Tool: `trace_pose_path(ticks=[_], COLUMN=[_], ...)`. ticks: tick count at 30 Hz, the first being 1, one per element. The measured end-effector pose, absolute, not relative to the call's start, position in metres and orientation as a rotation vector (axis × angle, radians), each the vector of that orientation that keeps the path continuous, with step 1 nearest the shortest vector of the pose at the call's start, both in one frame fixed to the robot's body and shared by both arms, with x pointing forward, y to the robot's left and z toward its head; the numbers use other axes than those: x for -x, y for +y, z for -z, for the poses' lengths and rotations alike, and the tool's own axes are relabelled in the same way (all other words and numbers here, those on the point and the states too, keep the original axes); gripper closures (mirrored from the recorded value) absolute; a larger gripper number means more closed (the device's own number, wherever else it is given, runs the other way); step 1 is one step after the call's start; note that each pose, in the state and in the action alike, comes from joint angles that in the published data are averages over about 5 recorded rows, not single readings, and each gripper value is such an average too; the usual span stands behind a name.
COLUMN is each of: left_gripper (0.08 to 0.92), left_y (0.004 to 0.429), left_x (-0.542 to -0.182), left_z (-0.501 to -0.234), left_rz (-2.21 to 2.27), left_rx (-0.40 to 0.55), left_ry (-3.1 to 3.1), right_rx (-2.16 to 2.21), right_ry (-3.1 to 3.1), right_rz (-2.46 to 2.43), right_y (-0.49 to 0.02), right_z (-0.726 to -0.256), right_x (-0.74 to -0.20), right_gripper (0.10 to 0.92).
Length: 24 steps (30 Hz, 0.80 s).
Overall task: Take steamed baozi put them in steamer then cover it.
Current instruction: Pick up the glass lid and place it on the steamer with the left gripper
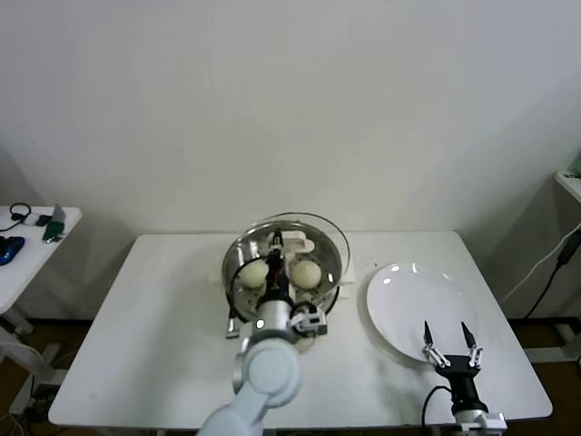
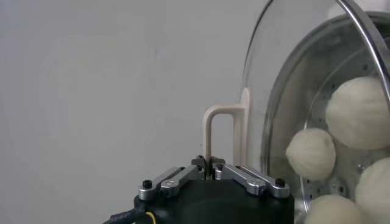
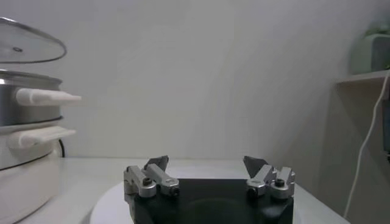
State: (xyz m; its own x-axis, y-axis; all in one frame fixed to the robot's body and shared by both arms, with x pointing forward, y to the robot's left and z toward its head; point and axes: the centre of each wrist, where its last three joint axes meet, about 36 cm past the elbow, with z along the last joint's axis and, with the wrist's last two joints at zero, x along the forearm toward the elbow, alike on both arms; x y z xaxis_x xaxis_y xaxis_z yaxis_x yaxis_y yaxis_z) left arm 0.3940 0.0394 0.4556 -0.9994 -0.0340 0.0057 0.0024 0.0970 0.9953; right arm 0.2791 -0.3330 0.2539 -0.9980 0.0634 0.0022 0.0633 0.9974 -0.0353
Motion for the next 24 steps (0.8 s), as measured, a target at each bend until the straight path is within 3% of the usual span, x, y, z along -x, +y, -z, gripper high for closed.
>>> trace_pose_path(ticks=[24], left_gripper=[0.859], left_y=[0.039], left_x=[-0.4], left_z=[-0.418], left_rz=[2.182], left_rx=[-0.058], left_ry=[-2.183], right_rx=[0.117], right_ry=[-3.14], right_rz=[-0.055], right_y=[-0.335], right_z=[-0.252], right_x=[-0.278], right_gripper=[0.2])
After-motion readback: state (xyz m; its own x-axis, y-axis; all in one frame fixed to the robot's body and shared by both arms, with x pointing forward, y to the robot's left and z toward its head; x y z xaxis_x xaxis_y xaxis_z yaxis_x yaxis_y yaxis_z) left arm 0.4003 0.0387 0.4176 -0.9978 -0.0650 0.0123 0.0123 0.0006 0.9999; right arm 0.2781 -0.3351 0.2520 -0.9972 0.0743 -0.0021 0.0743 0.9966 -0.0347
